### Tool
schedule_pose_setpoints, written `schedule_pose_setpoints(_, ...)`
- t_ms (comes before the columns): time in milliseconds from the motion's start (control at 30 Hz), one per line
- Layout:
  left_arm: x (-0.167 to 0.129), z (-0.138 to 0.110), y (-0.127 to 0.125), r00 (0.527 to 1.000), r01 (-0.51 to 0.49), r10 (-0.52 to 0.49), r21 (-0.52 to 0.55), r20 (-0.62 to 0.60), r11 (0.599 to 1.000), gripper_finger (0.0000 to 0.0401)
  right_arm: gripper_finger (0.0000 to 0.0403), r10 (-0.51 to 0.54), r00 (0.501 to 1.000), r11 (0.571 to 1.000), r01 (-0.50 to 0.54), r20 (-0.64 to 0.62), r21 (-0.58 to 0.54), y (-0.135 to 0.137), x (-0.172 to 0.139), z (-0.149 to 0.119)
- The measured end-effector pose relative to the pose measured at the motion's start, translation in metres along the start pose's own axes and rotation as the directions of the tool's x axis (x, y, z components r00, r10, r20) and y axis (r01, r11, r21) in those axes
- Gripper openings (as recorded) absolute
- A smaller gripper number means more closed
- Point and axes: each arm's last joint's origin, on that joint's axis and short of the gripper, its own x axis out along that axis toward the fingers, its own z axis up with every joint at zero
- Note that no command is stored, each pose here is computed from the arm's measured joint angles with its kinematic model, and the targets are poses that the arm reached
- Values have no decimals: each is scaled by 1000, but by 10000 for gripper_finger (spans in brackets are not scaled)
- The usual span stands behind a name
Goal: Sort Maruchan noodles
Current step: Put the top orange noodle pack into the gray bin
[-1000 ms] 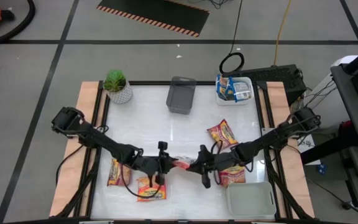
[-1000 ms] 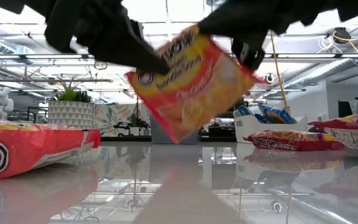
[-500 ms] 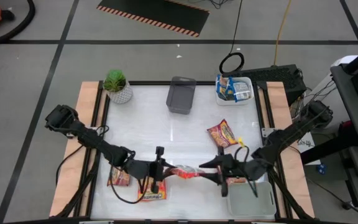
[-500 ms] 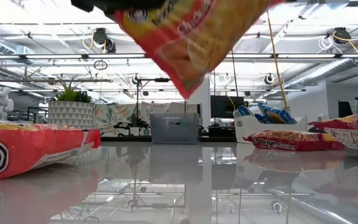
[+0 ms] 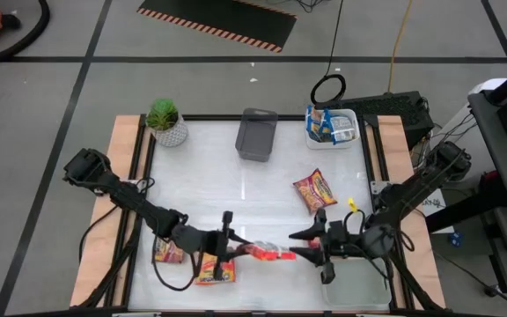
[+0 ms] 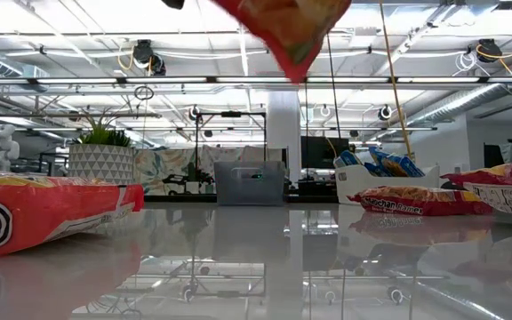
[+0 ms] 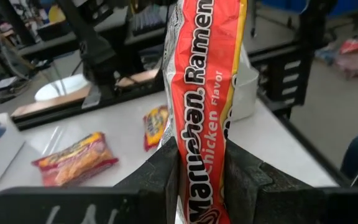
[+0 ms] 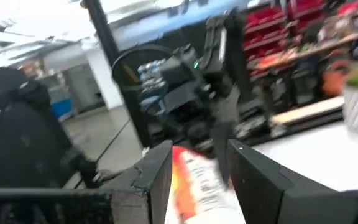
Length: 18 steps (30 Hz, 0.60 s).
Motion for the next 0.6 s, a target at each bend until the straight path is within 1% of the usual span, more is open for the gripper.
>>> schedule_pose_setpoints(33,0,2,0,1000,8,-8,-7,17,1000,97,148,-11,1000,1000,12,22,-6,0,0,2)
schedule_pose_setpoints(133,-1,6,-2,998,32,-31,-18,62,999,97,148,-3,997,1000,5,82,-26,2,0,10)
schedule_pose_setpoints(233,-1,16,-4,995,45,-45,1,90,999,97,148,8,992,999,-2,124,-55,3,-1,15)
schedule_pose_setpoints(433,1,38,-5,992,42,-48,57,116,997,97,148,10,991,997,0,132,-72,3,-1,16)
schedule_pose_setpoints(600,3,52,-5,993,54,-64,101,99,993,97,148,9,992,997,1,123,-81,3,-1,15)
